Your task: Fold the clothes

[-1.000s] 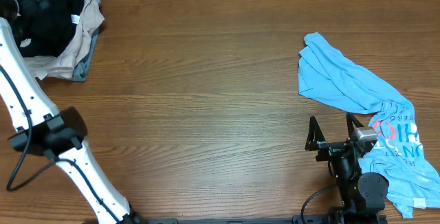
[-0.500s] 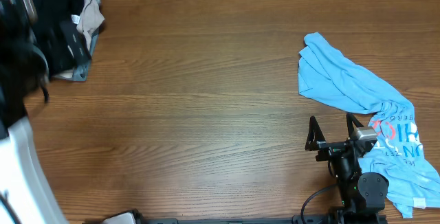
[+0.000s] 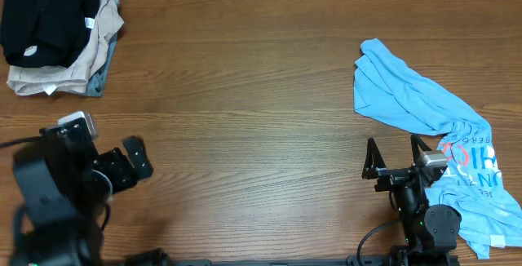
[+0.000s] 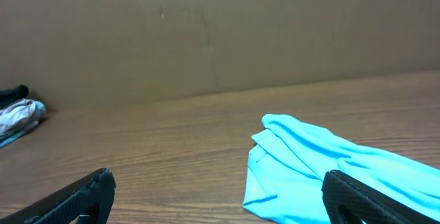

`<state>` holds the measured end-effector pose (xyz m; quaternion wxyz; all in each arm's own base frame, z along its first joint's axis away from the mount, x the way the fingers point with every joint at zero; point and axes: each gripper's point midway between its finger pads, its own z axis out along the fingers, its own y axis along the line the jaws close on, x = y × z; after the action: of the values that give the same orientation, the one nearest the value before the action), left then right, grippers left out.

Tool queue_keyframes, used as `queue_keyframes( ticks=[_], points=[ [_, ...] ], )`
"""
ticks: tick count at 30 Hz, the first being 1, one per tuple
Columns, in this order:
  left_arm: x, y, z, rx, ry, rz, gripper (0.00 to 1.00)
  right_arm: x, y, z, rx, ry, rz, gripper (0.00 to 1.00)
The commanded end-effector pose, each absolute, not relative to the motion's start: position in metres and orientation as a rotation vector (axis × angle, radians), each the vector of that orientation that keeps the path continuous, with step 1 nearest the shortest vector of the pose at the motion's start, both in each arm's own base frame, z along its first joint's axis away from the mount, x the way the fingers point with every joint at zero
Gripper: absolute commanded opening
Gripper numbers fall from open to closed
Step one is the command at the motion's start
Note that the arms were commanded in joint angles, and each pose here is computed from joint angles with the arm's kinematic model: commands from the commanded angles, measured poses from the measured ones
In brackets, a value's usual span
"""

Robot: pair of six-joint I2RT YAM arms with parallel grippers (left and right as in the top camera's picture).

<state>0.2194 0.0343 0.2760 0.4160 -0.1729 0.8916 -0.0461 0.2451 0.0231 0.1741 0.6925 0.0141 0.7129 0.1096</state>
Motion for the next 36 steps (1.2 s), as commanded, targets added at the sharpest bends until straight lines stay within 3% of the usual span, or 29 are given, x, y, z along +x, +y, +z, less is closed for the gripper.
queue_keyframes(
  ticks=[1, 9, 28, 36],
  points=[
    [0.235, 0.017, 0.266, -0.272, 2.085, -0.184, 1.0, 0.245, 0.021, 0.173, 0.039, 1.586, 0.236, 1.0],
    [0.255, -0.01, 0.252, -0.017, 1.661, -0.169, 1.0, 0.245, 0.021, 0.173, 0.039, 1.586, 0.236, 1.0],
    [0.246, 0.005, 0.156, -0.098, 1.644, -0.088, 1.0, 0.245, 0.021, 0.173, 0.039, 1.586, 0.236, 1.0],
    [0.246, 0.008, 0.157, -0.11, 1.641, -0.074, 1.0, 0.245, 0.021, 0.173, 0.039, 1.586, 0.236, 1.0]
  ],
)
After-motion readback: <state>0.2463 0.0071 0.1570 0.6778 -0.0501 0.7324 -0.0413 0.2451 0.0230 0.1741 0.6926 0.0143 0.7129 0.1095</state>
